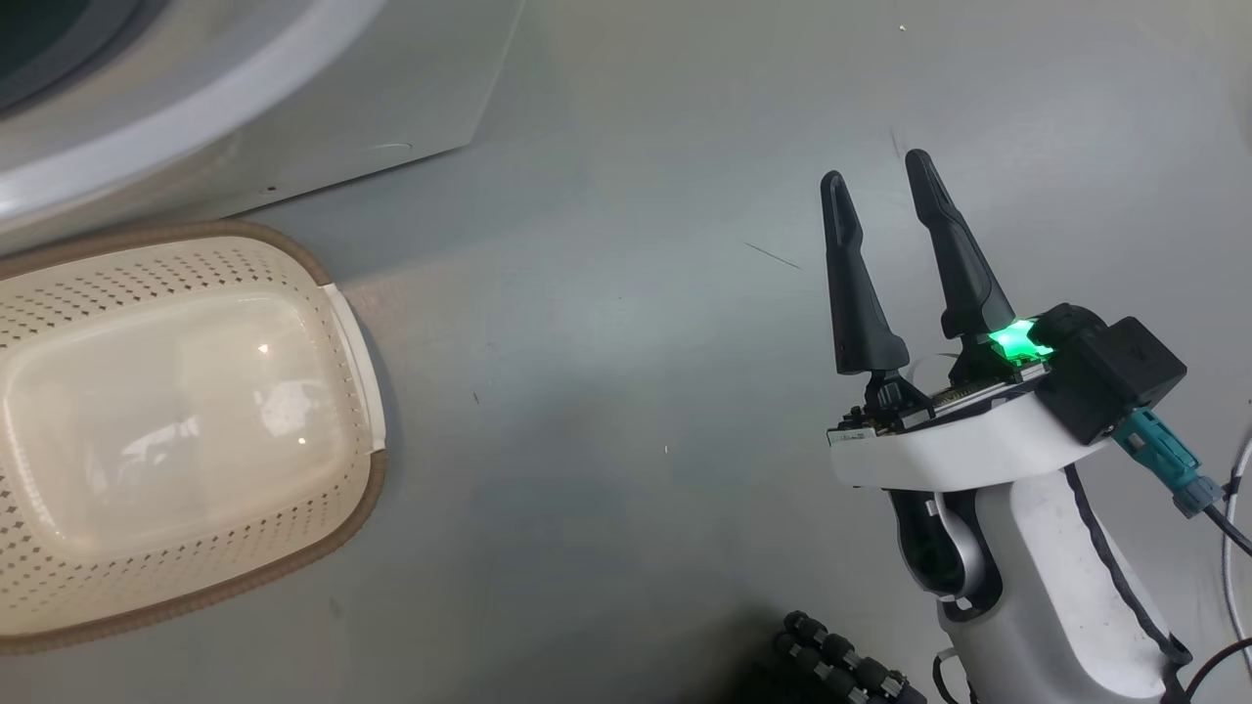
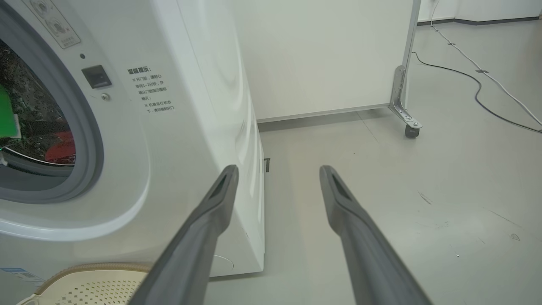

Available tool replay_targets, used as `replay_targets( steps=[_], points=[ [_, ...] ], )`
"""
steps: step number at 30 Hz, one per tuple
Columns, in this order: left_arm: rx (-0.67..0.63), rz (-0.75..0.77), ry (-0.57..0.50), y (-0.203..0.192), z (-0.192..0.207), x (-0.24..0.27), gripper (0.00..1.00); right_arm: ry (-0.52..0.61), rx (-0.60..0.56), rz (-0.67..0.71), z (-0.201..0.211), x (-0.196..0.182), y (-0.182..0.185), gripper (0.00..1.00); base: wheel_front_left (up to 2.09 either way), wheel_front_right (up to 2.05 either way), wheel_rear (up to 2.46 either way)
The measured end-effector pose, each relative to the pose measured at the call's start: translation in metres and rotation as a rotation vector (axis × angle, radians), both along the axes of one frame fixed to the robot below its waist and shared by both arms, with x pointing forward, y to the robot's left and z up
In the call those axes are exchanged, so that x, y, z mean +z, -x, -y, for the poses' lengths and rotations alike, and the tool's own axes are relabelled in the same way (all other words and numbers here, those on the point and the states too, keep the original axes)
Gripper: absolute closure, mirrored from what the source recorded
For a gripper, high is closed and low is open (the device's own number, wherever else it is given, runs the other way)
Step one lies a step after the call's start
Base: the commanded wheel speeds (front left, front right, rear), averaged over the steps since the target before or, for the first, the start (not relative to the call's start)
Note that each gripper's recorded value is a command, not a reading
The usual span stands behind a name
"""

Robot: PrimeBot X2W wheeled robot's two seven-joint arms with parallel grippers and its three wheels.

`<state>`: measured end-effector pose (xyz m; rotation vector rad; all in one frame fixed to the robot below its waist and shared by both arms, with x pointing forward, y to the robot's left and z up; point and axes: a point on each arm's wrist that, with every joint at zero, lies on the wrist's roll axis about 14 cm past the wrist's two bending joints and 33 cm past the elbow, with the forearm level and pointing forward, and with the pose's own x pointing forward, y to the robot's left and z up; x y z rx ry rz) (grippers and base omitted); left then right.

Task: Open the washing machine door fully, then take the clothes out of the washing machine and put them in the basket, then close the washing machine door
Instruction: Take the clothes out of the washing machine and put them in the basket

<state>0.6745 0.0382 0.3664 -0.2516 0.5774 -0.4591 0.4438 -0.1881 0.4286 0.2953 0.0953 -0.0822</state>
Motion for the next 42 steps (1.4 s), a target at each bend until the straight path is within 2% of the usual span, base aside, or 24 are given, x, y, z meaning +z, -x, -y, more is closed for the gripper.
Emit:
replay_targets(
  steps=[15, 24, 36, 42],
  points=[
    [0.06, 0.279, 0.139, 0.025, 0.001, 0.064, 1.0, 0.041, 0.04, 0.048, -0.009, 0.013, -0.007, 0.0, 0.0, 0.0, 0.0],
    [0.131, 0.387, 0.141, 0.05, -0.017, 0.084, 1.0, 0.046, 0.07, 0.079, -0.017, 0.023, -0.008, 0.0, 0.0, 0.0, 0.0],
    [0.247, 0.517, 0.1, 0.094, -0.045, 0.106, 1.0, 0.039, 0.117, 0.089, -0.033, 0.031, 0.006, 0.0, 0.0, 0.0, 0.0],
    [0.268, 0.571, 0.089, 0.119, -0.052, 0.121, 1.0, 0.048, 0.103, 0.098, -0.029, 0.038, 0.017, 0.0, 0.0, 0.0, 0.0]
  ],
)
